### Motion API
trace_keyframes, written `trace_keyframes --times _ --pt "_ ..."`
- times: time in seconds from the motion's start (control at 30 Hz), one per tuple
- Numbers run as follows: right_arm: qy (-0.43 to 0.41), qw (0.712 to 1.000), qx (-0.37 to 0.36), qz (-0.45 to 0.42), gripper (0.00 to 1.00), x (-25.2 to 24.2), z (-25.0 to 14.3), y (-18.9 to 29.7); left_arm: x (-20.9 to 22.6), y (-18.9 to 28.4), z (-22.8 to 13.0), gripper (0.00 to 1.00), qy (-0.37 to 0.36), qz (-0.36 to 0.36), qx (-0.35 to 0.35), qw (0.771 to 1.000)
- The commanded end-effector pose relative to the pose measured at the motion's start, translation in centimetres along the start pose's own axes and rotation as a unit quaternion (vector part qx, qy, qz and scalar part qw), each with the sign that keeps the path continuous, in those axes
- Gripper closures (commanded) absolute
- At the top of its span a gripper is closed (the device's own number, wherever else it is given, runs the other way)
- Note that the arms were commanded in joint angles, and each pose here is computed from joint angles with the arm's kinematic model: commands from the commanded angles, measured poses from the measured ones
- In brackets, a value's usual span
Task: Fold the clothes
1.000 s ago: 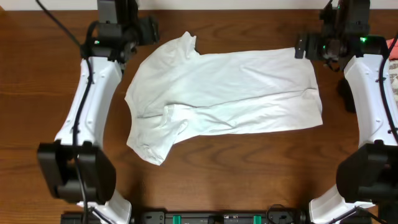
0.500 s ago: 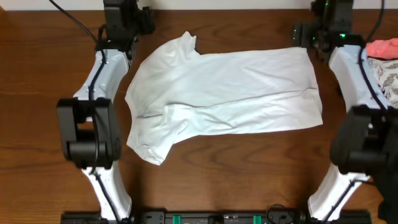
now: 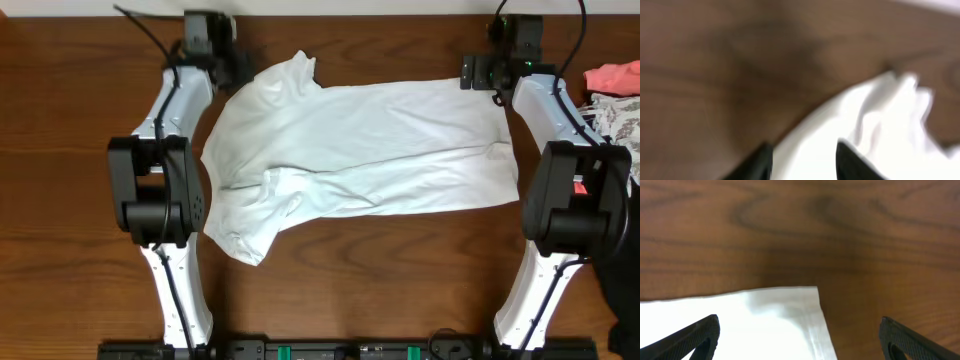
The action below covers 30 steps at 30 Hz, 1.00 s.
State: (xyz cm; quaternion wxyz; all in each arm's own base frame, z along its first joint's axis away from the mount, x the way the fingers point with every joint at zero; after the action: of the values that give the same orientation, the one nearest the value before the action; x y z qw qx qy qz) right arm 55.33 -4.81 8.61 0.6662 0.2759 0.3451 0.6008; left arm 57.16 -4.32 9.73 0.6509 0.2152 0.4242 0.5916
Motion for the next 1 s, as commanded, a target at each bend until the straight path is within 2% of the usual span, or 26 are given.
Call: trace_keyframes --times 0.0,0.17,0.47,0.53,0.6,0.63,0.97 --pt "-0.001 1.000 -0.003 -0.007 0.01 0.0 1.0 0.6 -2.5 4.5 4.9 0.58 -0.024 -0.014 -0.046 0.999" --pt "0.001 1.000 0.008 -0.008 0.01 -0.3 2.2 1.9 -3.9 5.2 5.0 0.59 -0.033 -0.012 -0.039 0.999" --pt "0.005 1.000 0.028 -0.005 0.01 -0.3 2.1 2.5 -3.4 -0.9 1.1 0.57 -0.076 0.020 0.013 0.997" --pt "0.011 0.999 0.034 -0.004 0.01 -0.2 1.7 1.8 -3.1 -1.7 0.7 0.52 -0.076 0.022 0.020 0.997" --pt "0.020 0.999 0.039 -0.002 0.01 0.0 1.2 1.0 -2.9 -2.0 0.5 0.37 -0.081 0.025 0.022 0.996" --pt "0.024 0.999 0.041 0.000 0.01 0.1 1.0 0.4 -2.8 -2.1 0.6 0.35 -0.086 0.026 0.020 0.996" --pt "0.030 0.996 0.081 0.007 0.01 1.0 -2.6 -4.6 -3.0 -2.1 1.2 0.34 -0.092 0.023 0.006 0.996"
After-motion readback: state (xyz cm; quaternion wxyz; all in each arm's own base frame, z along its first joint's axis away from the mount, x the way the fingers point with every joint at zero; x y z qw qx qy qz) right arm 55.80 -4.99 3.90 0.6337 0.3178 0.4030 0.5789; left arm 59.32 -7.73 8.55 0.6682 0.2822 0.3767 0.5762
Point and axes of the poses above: each gripper's point midway between its finger pads, its own y axis back along the fingers, its own x axis along the line the jaws close on, z = x × y, the point moved 2 cm from there along y, back along the fingers, and after that the axes turned 3 degrees about y, right-handed, at the moved point
